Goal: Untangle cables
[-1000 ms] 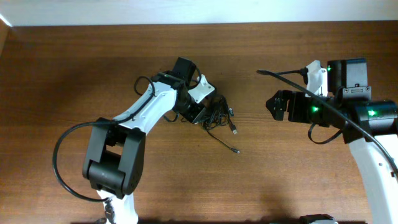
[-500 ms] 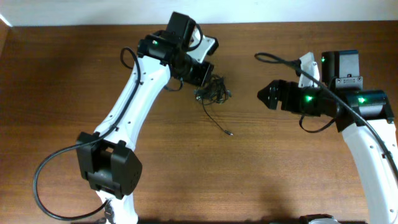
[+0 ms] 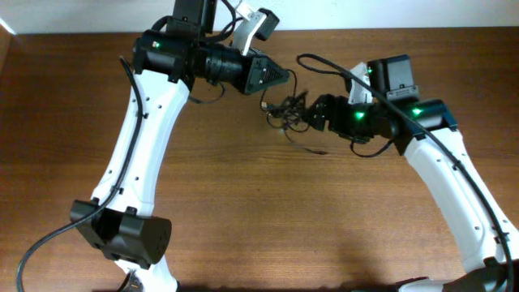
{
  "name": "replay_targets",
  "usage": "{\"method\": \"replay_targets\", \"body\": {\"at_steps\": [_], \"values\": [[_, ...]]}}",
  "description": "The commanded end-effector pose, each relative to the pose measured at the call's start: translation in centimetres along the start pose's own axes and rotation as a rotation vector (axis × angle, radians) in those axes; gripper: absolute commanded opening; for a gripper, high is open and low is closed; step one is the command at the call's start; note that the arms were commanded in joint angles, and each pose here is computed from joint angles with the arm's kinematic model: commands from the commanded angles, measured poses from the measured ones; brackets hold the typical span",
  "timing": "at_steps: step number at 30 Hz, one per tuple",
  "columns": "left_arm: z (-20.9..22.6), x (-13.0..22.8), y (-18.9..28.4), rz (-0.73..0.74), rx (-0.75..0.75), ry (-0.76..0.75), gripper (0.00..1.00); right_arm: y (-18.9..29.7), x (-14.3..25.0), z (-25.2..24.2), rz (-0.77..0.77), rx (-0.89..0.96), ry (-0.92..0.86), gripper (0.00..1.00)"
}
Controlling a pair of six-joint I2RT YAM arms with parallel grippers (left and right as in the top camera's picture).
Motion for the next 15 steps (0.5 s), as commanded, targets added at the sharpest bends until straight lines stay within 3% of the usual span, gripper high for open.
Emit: {"method": "replay_targets", "body": {"at_steps": [1,3,5,8,15], "values": [[-1.7,-1.1,1.1,-0.060,0.032,-0.176,0.00,0.2,-0.8,0.7,-0.034,-0.031,-0.012,0.85],[-1.6,-1.5,1.2,-0.080,0.022,-0.172,0.00,0.2,-1.1,0.9,-0.049,-0.047,-0.003,0.85],[-0.9,-1.7,1.2,-0.092,-0.054,0.002,0.00,0.2,-1.2,1.0,-0.057,-0.050,0.002,0.84],[-0.9,-1.5,1.2,-0.088,-0.049,0.235,0.00,0.1,-1.1,1.1,-0.055,-0.047,0.004,0.76],[-1.0,-3.2,1.4,-0.180,-0.006,0.510,0.00,-1.1,-1.2,0.5,-0.048,0.008,0.016,0.69]]}}
Point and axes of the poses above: each gripper's point midway between its finger pads, its own y axis back along the fingers, its own z axis along the line the jaws close on, x = y × z, the point moved 9 cm from there along y, back along the fingers, and after that the axes turned 6 degrees about y, right-handed, at the moved point
